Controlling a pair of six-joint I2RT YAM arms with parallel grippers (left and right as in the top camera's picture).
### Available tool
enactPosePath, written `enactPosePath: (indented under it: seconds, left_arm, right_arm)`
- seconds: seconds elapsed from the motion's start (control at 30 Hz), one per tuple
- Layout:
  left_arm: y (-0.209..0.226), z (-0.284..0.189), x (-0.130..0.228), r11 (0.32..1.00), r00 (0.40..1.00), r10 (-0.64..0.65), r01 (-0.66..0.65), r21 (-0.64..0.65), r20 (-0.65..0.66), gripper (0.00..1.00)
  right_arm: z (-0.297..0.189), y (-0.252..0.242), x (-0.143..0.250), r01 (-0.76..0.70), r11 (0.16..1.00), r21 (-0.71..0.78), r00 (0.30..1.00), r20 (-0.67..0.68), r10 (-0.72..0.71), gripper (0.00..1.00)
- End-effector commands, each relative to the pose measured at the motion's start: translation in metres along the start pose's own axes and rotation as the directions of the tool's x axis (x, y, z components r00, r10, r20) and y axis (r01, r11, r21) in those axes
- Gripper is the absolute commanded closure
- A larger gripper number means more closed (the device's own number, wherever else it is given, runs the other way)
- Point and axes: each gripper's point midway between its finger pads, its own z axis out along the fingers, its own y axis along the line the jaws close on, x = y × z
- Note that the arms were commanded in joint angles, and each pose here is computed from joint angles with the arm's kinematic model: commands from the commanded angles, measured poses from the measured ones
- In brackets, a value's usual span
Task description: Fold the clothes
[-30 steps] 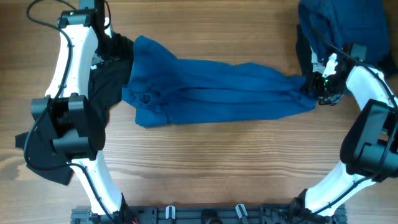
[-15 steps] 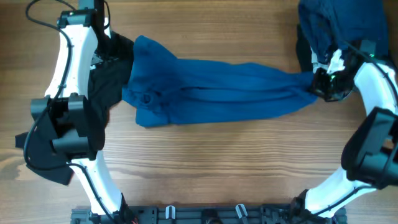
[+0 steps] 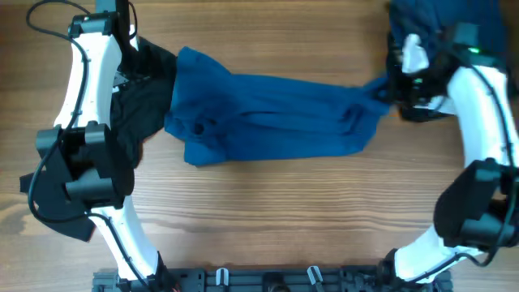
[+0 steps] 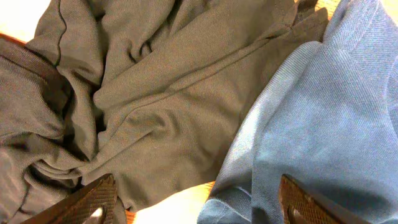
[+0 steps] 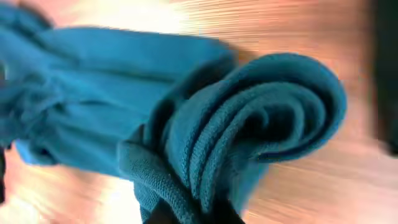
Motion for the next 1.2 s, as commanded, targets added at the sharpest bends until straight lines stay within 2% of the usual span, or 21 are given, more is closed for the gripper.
enactPosePath:
  seconds: [0.0,0.13,0.23,0.27,0.3,0.33,0.37,0.4,0.5,0.6,0.77,0.87,0.93,1.03,1.1,1.17]
  left_arm:
    - [0.005,-0.007,0.000,1.000,1.000,-0.006,0.007,-0.011,0.012,0.17]
    - [0.003,-0.007,0.000,1.000,1.000,-0.007,0.007,-0.003,0.014,0.17]
    - [0.003,-0.007,0.000,1.000,1.000,-0.007,0.007,-0.003,0.013,0.16]
    - [0.003,-0.007,0.000,1.000,1.000,-0.007,0.007,-0.003,0.013,0.16]
    - [0.003,-0.007,0.000,1.000,1.000,-0.007,0.007,-0.003,0.013,0.16]
    - [0.003,-0.007,0.000,1.000,1.000,-0.007,0.007,-0.003,0.013,0.16]
    - [0.003,-0.007,0.000,1.000,1.000,-0.007,0.007,-0.003,0.014,0.16]
    - [0.003,-0.007,-0.001,1.000,1.000,-0.007,0.007,-0.003,0.016,0.16]
    - [0.003,-0.007,-0.001,1.000,1.000,-0.007,0.007,-0.002,0.017,0.16]
    - [0.003,-0.007,-0.001,1.000,1.000,-0.007,0.007,-0.002,0.018,0.16]
    - [0.003,-0.007,-0.001,1.000,1.000,-0.007,0.007,-0.002,0.018,0.16]
    - [0.001,-0.007,-0.001,1.000,1.000,-0.007,0.006,0.010,0.014,0.16]
    - [-0.004,-0.007,0.000,0.999,1.000,-0.007,0.007,0.036,0.008,0.16]
    - [-0.011,-0.006,0.004,0.997,1.000,-0.006,0.006,0.081,-0.010,0.17]
    - [-0.015,0.006,0.017,0.994,0.998,0.011,-0.005,0.108,-0.059,0.17]
    - [-0.024,0.028,0.042,0.982,0.986,0.084,-0.057,0.182,-0.143,0.18]
  right_arm:
    - [0.008,0.056,-0.005,0.114,0.993,-0.008,0.993,0.007,-0.114,0.96]
    - [0.060,0.102,0.012,0.209,0.977,0.032,0.976,-0.074,-0.206,0.95]
    - [0.109,0.110,0.033,0.226,0.973,0.037,0.959,-0.182,-0.216,0.95]
    - [0.117,0.109,0.036,0.221,0.975,0.041,0.958,-0.197,-0.209,0.89]
    - [0.119,0.112,0.038,0.223,0.974,0.028,0.956,-0.201,-0.213,0.59]
    - [0.120,0.116,0.039,0.241,0.970,0.005,0.950,-0.204,-0.235,0.34]
    - [0.120,0.118,0.041,0.264,0.965,-0.004,0.942,-0.212,-0.259,0.23]
    - [0.120,0.118,0.043,0.263,0.965,-0.003,0.942,-0.217,-0.257,0.20]
    - [0.120,0.131,0.043,0.253,0.964,-0.078,0.943,-0.203,-0.264,0.19]
    - [0.123,0.163,0.046,0.275,0.942,-0.192,0.934,-0.178,-0.309,0.22]
    - [0.138,0.216,0.080,0.359,0.907,-0.221,0.893,-0.202,-0.403,0.23]
    - [0.131,0.224,0.057,0.358,0.913,-0.197,0.910,-0.143,-0.388,0.21]
    - [0.122,0.217,0.037,0.353,0.924,-0.147,0.923,-0.106,-0.369,0.21]
    - [0.112,0.172,0.018,0.298,0.954,0.025,0.950,-0.105,-0.294,0.22]
    - [0.100,0.149,0.008,0.246,0.968,0.056,0.966,-0.097,-0.240,0.22]
    - [0.076,0.122,-0.008,0.185,0.980,0.079,0.982,-0.053,-0.182,0.21]
